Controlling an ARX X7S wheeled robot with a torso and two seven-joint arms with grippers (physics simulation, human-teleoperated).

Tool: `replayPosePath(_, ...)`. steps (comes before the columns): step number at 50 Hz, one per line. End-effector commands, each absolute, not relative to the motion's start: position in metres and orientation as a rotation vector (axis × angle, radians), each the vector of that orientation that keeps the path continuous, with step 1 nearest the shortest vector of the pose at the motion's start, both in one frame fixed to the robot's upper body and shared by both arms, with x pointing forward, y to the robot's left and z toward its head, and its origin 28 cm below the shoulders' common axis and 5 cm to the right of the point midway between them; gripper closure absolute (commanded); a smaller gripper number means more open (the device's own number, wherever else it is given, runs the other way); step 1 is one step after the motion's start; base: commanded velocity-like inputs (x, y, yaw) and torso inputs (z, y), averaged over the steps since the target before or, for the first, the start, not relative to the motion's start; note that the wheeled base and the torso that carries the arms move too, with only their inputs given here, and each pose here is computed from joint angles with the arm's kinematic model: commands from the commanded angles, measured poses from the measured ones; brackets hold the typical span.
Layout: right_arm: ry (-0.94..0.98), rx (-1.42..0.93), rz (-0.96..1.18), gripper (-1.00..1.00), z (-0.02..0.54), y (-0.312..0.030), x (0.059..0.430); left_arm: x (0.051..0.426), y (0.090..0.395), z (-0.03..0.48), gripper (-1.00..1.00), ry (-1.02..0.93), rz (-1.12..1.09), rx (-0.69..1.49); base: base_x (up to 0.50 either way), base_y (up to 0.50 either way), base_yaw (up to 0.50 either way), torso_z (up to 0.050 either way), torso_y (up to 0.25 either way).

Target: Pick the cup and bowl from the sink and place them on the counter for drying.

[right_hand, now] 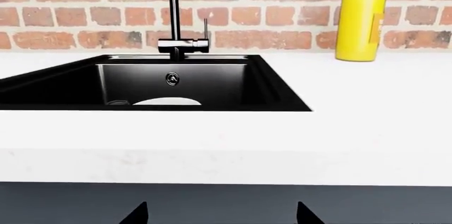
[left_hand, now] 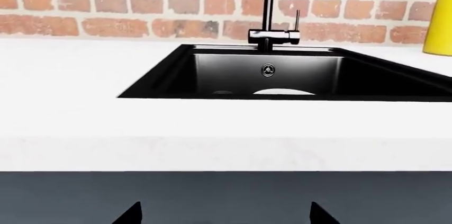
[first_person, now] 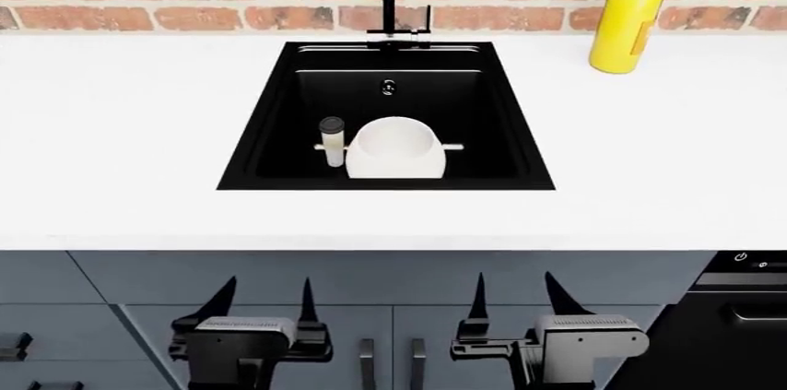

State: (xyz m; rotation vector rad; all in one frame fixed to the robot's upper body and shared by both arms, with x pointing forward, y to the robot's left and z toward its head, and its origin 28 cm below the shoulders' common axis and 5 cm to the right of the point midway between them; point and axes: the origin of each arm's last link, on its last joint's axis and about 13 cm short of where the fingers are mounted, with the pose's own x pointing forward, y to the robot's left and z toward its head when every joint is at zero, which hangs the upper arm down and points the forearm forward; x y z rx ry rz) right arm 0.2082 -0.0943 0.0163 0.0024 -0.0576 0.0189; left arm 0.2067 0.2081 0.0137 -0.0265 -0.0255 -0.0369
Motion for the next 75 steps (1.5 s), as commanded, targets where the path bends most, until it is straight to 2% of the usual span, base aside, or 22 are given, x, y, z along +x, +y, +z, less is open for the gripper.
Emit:
replayPosePath(1,-0.056,0.007,0.020,-1.00,0.016,-0.095,0.209,0.205,0.210,0.014,-1.00,-0.023,-0.028,-0.015,0.00,0.00,0.00,0.000,0.000)
replayPosePath(8,-0.063,0.048,0.021,-1.00,0.022,-0.096,0.208,0.206,0.210,0.020,-1.00,-0.036,-0.023,-0.025,0.00,0.00,0.00,0.000,0.000)
replayPosePath(9,-0.067,0.062,0.022,-1.00,0.028,-0.097,0.207,0.203,0.214,0.035,-1.00,-0.039,0.000,-0.179,0.00,0.00,0.00,0.000,0.000)
replayPosePath(10,-0.079,0.070,0.044,-1.00,0.039,-0.098,0.205,0.201,0.216,0.047,-1.00,-0.060,-0.020,-0.054,0.00,0.00,0.00,0.000,0.000)
replayPosePath(11,-0.081,0.059,0.044,-1.00,0.050,-0.102,0.202,0.198,0.220,0.060,-1.00,-0.058,-0.039,-0.129,0.00,0.00,0.00,0.000,0.000)
replayPosePath(14,-0.068,0.033,0.112,-1.00,0.073,-0.110,0.196,0.198,0.223,0.080,-1.00,-0.030,-0.079,-0.093,0.00,0.00,0.00,0.000,0.000)
replayPosePath(21,-0.081,-0.045,0.118,-1.00,0.145,-0.142,0.181,0.204,0.230,0.127,-1.00,-0.044,-0.123,-0.033,0.00,0.00,0.00,0.000,0.000)
replayPosePath(26,-0.088,-0.031,0.165,-1.00,0.185,-0.151,0.198,0.209,0.236,0.165,-1.00,-0.056,-0.159,-0.047,0.00,0.00,0.00,0.000,0.000)
replayPosePath(31,-0.072,-0.026,0.218,-1.00,0.228,-0.156,0.225,0.231,0.241,0.194,-1.00,-0.030,-0.214,-0.007,0.00,0.00,0.00,0.000,0.000)
replayPosePath(34,-0.062,0.098,0.225,-1.00,0.252,-0.158,0.241,0.247,0.245,0.202,-1.00,-0.011,-0.228,-0.024,0.00,0.00,0.00,0.000,0.000)
replayPosePath(37,-0.096,0.016,0.240,-1.00,0.270,-0.161,0.260,0.259,0.248,0.217,-1.00,-0.007,-0.231,-0.020,0.00,0.00,0.00,0.000,0.000)
replayPosePath(38,-0.092,0.060,0.267,-1.00,0.275,-0.160,0.270,0.263,0.250,0.227,-1.00,-0.017,-0.236,0.011,0.00,0.00,0.00,0.000,0.000)
replayPosePath(40,-0.092,-0.004,0.284,-1.00,0.278,-0.157,0.281,0.269,0.251,0.240,-1.00,-0.023,-0.233,0.012,0.00,0.00,0.00,0.000,0.000)
replayPosePath(41,-0.015,-0.053,0.330,-1.00,0.275,-0.153,0.285,0.274,0.252,0.247,-1.00,-0.020,-0.237,0.011,0.00,0.00,0.00,0.000,0.000)
replayPosePath(43,0.018,0.107,0.336,-1.00,0.275,-0.151,0.291,0.279,0.251,0.253,-1.00,-0.018,-0.243,0.034,0.00,0.00,0.00,0.000,0.000)
replayPosePath(50,0.106,-0.017,0.350,-1.00,0.281,-0.149,0.305,0.293,0.248,0.261,-1.00,0.032,-0.266,0.016,0.00,0.00,0.00,0.000,0.000)
replayPosePath(55,0.092,0.043,0.352,-1.00,0.290,-0.149,0.318,0.307,0.248,0.266,-1.00,0.072,-0.271,0.022,0.00,0.00,0.00,0.000,0.000)
replayPosePath(60,0.116,-0.004,0.305,-1.00,0.292,-0.154,0.330,0.322,0.250,0.272,-1.00,0.094,-0.259,0.034,0.00,0.00,0.00,0.000,0.000)
replayPosePath(75,0.101,-0.016,0.267,-1.00,0.266,-0.161,0.322,0.325,0.258,0.257,-1.00,0.152,-0.248,0.010,0.18,0.00,0.00,0.000,0.000)
